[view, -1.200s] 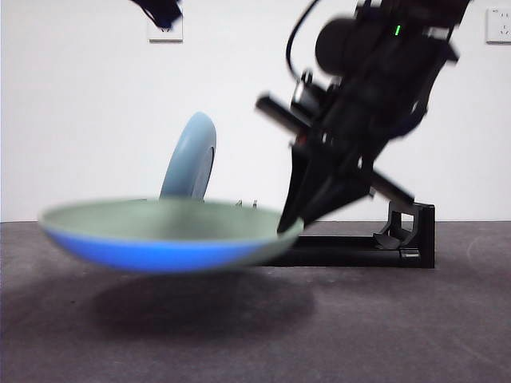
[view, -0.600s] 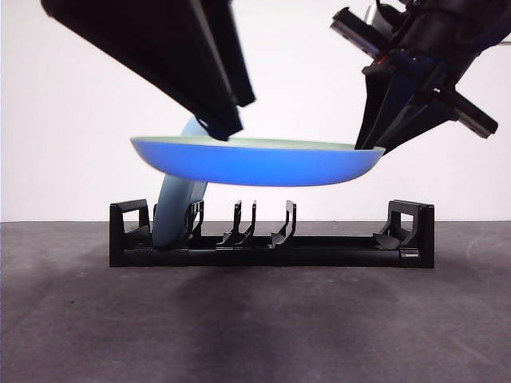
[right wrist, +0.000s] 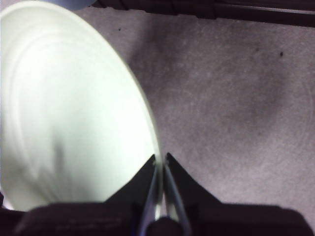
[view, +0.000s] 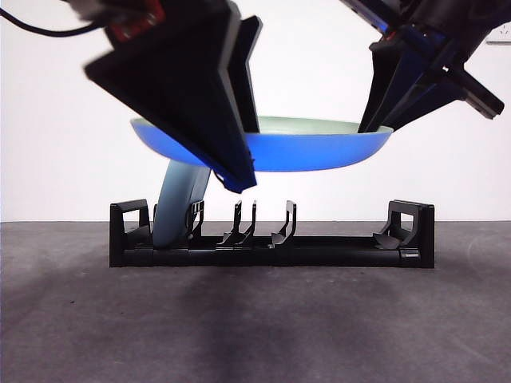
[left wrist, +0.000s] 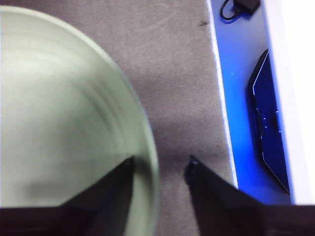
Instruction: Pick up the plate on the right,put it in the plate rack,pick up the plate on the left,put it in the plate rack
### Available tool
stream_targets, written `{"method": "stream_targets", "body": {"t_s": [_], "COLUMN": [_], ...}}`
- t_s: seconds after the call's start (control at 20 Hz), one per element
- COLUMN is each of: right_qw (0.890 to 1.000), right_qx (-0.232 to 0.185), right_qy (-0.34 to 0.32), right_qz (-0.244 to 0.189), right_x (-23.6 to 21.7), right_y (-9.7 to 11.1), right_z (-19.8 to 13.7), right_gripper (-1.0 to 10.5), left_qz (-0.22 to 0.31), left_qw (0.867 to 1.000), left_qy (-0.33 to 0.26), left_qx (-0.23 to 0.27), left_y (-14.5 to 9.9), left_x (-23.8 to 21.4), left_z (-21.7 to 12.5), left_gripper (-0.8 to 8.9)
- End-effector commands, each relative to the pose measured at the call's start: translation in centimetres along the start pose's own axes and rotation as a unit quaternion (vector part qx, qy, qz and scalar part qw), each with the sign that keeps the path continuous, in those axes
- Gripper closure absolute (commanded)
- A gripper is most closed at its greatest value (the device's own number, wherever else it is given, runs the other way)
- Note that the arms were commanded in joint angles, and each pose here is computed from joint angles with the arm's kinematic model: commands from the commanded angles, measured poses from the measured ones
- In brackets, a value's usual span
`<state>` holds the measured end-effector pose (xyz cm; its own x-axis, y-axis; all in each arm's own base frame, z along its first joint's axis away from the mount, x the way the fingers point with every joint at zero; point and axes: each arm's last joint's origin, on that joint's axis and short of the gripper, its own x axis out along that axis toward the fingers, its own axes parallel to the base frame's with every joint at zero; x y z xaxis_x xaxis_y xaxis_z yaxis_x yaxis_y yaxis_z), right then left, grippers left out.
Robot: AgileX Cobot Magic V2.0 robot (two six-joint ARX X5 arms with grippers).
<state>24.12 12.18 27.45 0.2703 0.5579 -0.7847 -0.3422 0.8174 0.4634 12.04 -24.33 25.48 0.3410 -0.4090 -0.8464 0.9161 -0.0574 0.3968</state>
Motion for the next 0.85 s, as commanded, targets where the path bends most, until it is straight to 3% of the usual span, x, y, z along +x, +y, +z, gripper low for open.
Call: {"method": "stream_targets", "body": {"t_s": [0.05,0.5,0.55,0.7,0.85], "right_qw": [1.000,0.999,0.999,0.995,0.985], "right_qx": [-0.005,-0.019,-0.021,-0.029,-0.036], "right_qy": [-0.011,-0.033,-0.044,-0.095,-0.170], "right_qz": [0.009,0.014,0.014,0.015,0.012], "right_x": [-0.5,-2.0,-2.5,-4.7,-8.0], "right_y": [0.2,0.7,0.8,0.8,0.7], "right_z": [-0.1,-0.5,-0.5,-0.6,-1.0], "right_gripper": [9.6,9.5,8.7,4.6,4.5], "left_qz": [-0.005,0.039,0.040,0.048,0.075], "left_qw": [1.000,0.999,0.999,0.999,0.996], "left_qy": [0.004,0.020,0.018,0.004,-0.038], "left_qx": [0.001,-0.001,-0.001,-0.005,-0.039], "left_y": [-0.1,0.3,0.3,0.5,1.2], "left_x": [0.3,0.3,0.3,0.3,0.3], "left_z": [0.0,0.0,0.1,0.3,1.0], "left_gripper": [8.22,8.22,8.22,8.22,8.22]}}
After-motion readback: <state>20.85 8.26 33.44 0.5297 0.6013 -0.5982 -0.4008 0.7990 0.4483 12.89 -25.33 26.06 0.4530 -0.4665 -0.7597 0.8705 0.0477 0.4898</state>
